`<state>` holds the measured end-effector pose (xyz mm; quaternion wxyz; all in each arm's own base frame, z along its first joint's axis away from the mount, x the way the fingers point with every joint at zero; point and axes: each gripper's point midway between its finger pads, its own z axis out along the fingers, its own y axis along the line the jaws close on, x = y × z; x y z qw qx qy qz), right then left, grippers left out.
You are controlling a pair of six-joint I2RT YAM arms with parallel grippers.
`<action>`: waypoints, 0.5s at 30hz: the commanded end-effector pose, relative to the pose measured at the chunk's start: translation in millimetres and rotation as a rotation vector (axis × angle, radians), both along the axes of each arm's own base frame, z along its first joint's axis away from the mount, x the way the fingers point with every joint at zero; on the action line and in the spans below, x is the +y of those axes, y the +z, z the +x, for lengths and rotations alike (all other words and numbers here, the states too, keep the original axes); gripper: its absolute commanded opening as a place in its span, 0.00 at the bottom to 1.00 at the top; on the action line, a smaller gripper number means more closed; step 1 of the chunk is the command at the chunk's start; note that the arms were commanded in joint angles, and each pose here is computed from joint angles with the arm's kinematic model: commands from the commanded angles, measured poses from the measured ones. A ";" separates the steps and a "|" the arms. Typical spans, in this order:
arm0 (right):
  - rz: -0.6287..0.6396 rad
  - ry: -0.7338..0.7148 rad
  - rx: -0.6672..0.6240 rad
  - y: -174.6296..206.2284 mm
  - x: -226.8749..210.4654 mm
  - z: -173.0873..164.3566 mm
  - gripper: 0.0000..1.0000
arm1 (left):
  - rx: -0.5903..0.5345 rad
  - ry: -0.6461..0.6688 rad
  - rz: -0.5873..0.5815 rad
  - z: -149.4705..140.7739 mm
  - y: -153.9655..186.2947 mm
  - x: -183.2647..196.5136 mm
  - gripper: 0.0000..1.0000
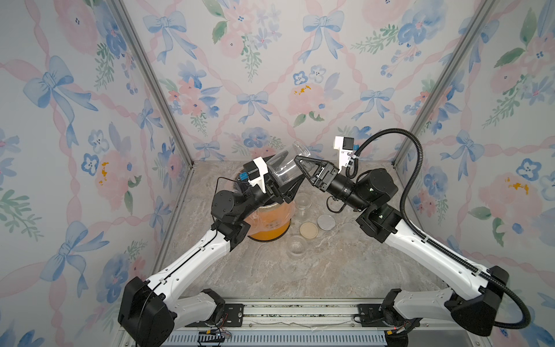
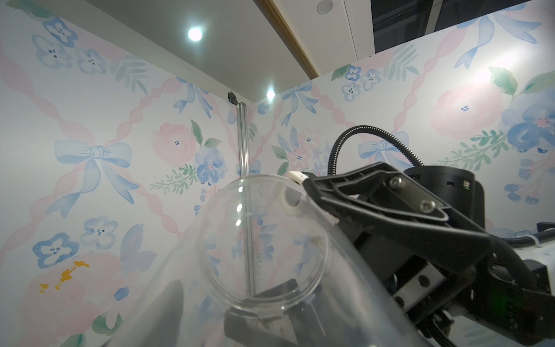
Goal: Empty moldy tea leaves from jars
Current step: Place the jar at the center of the board.
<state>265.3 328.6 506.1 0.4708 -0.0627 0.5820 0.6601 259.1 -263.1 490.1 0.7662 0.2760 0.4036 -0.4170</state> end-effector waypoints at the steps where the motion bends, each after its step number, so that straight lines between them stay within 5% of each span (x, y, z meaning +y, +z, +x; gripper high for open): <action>1: -0.019 -0.029 -0.065 17.5 -0.8 -2.5 0.97 | 0.000 -0.021 -0.015 -3.7 -3.5 -1.0 0.44; 15: -0.038 0.006 -0.053 15.3 12.7 11.2 0.95 | 0.027 -0.046 0.014 -1.2 -19.7 -11.6 0.44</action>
